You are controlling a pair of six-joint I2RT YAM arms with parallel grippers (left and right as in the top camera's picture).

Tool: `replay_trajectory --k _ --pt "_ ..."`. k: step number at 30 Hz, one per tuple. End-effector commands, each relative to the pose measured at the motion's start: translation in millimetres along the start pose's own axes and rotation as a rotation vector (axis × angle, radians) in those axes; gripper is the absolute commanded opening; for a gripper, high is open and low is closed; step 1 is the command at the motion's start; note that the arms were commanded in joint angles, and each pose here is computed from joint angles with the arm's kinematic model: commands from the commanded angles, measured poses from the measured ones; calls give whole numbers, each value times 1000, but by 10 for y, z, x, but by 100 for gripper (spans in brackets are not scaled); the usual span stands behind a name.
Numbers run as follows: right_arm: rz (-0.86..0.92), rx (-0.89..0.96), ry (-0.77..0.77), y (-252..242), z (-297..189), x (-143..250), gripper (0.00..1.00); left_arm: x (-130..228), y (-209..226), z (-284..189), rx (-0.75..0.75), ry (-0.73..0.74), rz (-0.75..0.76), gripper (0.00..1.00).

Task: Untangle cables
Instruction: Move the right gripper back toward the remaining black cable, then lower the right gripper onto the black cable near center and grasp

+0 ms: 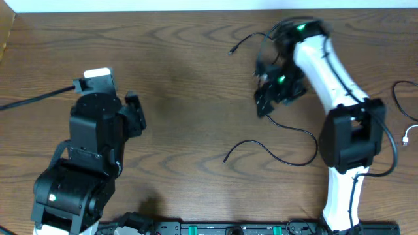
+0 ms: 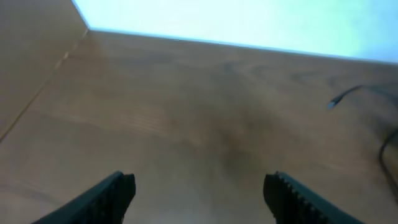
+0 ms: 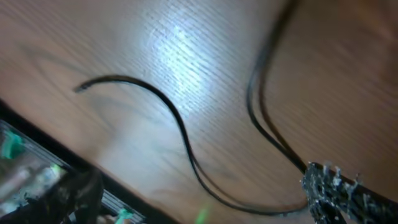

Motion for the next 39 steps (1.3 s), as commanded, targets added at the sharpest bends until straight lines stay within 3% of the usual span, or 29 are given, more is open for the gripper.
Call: replay_trajectory --k 1,3,10,17,28,30,33,36,39 --pt "-92 109 53 56 260 22 99 103 2 -25 13 66 -62 62" --pt "-121 151 64 95 412 17 99 207 -82 -39 97 129 -58 57" --pt "-89 308 16 72 608 -76 99 569 -359 -177 387 354 -25 54" --pt "-69 331 -67 52 596 -215 99 787 -506 -164 439 391 57 54" --pt "-197 275 -40 126 621 -196 99 1015 -692 -131 465 466 95 53" --pt "-189 218 -48 196 638 -200 94 1013 -681 -125 443 457 109 53" --pt "-139 148 -77 290 655 -236 74 1003 -679 -119 432 447 113 53" --pt "-70 118 -127 342 674 -313 62 981 -686 -111 433 434 108 54" --pt "-19 112 -183 356 702 -404 68 982 -686 -111 434 434 108 53"
Point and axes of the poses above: each gripper's point midway between its finger pads, its own z axis out along the fingers, its own y axis along the line the jaws close on, x = y × z, the point moved 7 cm from there along -z, back along the fingers, and after that the axes turned 14 degrees about z, right-handed, at the moved point
